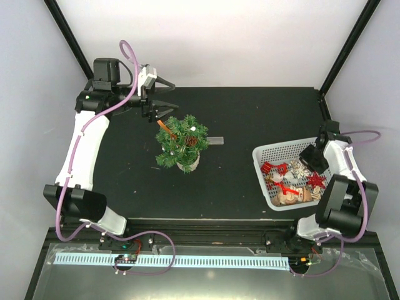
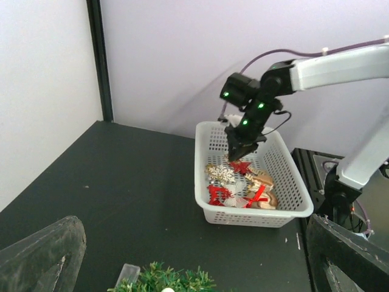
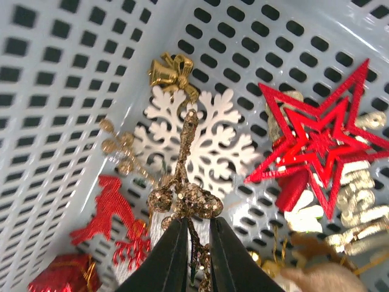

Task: Decorate the small christmas tree

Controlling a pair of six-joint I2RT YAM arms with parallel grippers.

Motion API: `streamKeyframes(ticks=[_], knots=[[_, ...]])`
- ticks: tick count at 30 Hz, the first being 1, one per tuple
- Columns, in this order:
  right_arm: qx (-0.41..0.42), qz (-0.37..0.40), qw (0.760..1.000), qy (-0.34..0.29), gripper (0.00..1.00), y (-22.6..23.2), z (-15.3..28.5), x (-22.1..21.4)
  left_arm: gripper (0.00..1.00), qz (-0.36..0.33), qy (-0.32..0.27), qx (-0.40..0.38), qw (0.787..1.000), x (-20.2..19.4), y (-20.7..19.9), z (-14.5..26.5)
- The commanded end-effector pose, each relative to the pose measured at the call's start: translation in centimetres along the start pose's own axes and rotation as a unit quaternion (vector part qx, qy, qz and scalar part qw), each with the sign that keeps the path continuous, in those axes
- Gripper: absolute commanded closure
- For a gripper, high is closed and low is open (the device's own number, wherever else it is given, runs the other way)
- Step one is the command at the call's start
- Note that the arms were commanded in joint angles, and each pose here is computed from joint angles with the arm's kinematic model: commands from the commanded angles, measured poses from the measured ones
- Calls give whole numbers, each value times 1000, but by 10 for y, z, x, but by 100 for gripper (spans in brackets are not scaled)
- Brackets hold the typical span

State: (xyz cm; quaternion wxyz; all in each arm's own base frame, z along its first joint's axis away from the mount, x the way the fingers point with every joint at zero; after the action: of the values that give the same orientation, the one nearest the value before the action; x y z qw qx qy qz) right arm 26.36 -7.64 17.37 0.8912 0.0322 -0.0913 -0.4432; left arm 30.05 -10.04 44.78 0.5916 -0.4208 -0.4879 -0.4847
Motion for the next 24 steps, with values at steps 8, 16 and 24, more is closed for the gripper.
streamKeyframes(ticks=[8, 16, 24], knots=[[88, 38, 995, -4, 86, 12, 70, -56, 1, 34, 23, 39, 998, -7, 11, 0], [241, 200, 948, -59, 84, 47, 171, -116, 1, 63, 45, 70, 995, -20, 27, -4], [323, 401, 853, -85, 84, 89, 259, -176, 1, 83, 59, 131, 986, -31, 37, 1]])
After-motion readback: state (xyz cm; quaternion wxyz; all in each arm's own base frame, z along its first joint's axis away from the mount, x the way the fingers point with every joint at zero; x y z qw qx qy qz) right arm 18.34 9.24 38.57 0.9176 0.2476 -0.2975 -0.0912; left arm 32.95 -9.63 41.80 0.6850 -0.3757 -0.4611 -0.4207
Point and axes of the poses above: each gripper's point midway between its finger pads, its own z axis back along the fingers, its own y axis along the line the jaws close on, x = y × z, the point moved 10 cm from there along z, back along the fingers, and after that the axes turned 4 degrees about -z, right-handed, at the moved point
